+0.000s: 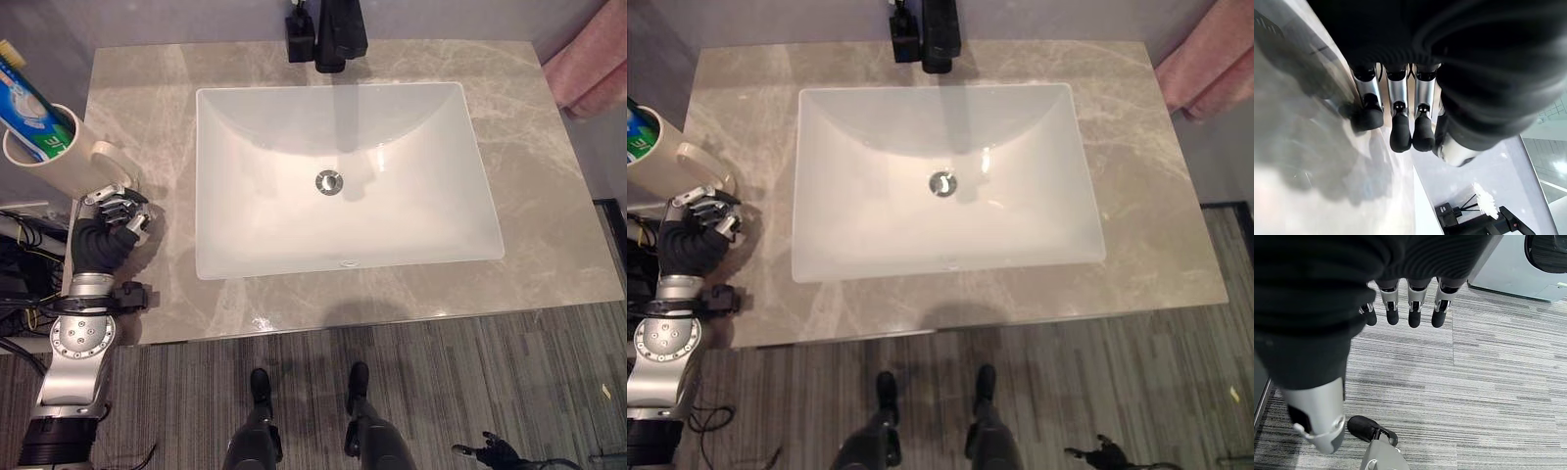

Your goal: Put brush and paste in cup on sink, flatten towel.

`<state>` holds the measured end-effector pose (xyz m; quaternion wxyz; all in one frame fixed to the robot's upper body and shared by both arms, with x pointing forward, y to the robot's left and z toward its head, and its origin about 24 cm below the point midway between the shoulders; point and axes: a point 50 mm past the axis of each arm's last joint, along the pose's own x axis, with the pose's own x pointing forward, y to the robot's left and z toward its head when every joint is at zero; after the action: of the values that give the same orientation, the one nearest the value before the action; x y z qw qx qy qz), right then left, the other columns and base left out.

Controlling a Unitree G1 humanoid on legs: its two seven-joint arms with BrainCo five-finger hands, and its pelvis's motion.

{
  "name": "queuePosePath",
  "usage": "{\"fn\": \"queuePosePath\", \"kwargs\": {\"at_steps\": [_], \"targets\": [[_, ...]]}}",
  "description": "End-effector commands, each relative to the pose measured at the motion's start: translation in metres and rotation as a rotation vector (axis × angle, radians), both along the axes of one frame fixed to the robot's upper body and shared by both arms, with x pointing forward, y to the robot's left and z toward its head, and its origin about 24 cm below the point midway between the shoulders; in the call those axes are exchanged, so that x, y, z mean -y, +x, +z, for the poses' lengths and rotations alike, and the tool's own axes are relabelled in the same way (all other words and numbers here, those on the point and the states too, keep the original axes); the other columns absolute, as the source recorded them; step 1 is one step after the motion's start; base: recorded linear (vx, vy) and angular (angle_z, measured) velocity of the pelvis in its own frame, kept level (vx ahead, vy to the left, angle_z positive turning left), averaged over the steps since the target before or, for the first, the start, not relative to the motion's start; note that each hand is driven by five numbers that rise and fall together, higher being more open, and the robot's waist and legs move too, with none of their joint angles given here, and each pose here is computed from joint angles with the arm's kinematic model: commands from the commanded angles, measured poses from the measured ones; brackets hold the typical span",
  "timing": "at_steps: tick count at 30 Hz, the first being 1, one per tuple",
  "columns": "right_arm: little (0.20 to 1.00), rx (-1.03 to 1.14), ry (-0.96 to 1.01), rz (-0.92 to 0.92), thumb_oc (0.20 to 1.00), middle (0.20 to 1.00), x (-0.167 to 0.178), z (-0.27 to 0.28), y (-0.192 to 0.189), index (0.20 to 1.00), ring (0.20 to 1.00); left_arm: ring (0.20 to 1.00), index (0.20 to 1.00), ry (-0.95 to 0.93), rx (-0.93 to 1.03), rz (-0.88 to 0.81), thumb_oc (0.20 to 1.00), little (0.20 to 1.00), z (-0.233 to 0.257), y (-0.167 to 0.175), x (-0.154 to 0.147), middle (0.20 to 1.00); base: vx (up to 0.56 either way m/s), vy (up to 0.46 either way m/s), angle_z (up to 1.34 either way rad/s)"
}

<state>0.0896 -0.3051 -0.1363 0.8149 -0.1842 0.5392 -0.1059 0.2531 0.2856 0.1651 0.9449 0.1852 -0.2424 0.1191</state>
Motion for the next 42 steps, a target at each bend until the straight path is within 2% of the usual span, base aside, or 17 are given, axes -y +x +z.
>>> {"fn": "queuePosePath", "kwargs": {"at_steps": [1,12,20,32,42], "targets": [[1.0,0.005,0.006,0.009,1.0,1.0,-0.001,0.001,0.009,1.0,1.0,0.2,0.2,0.014,-0.058,0.055,0.2,0.2,-0.012,0.002,-0.009,0.2,0.0,0.0,0.0],[1.0,-0.033,-0.033,0.016,1.0,1.0,0.008,0.003,0.003,1.0,1.0,0.2,0.2,-0.018,-0.125,-0.016,0.2,0.2,-0.027,-0.011,-0.005,0.2,0.0,0.0,0.0],[1.0,-0.043,-0.046,0.012,1.0,1.0,0.011,0.004,0.002,1.0,1.0,0.2,0.2,-0.038,-0.155,-0.005,0.2,0.2,-0.034,-0.02,-0.011,0.2,0.0,-0.001,0.09],[1.0,-0.063,-0.041,-0.002,1.0,1.0,0.012,0.002,-0.005,1.0,1.0,0.2,0.2,-0.049,-0.1,0.085,0.2,0.2,-0.024,-0.018,-0.027,0.2,0.0,0.005,0.02],[1.0,-0.05,-0.075,-0.079,1.0,1.0,0.031,0.011,-0.012,1.0,1.0,0.2,0.2,-0.015,-0.036,0.182,0.2,0.2,-0.007,-0.017,-0.041,0.2,0.01,0.013,-0.01]]}}
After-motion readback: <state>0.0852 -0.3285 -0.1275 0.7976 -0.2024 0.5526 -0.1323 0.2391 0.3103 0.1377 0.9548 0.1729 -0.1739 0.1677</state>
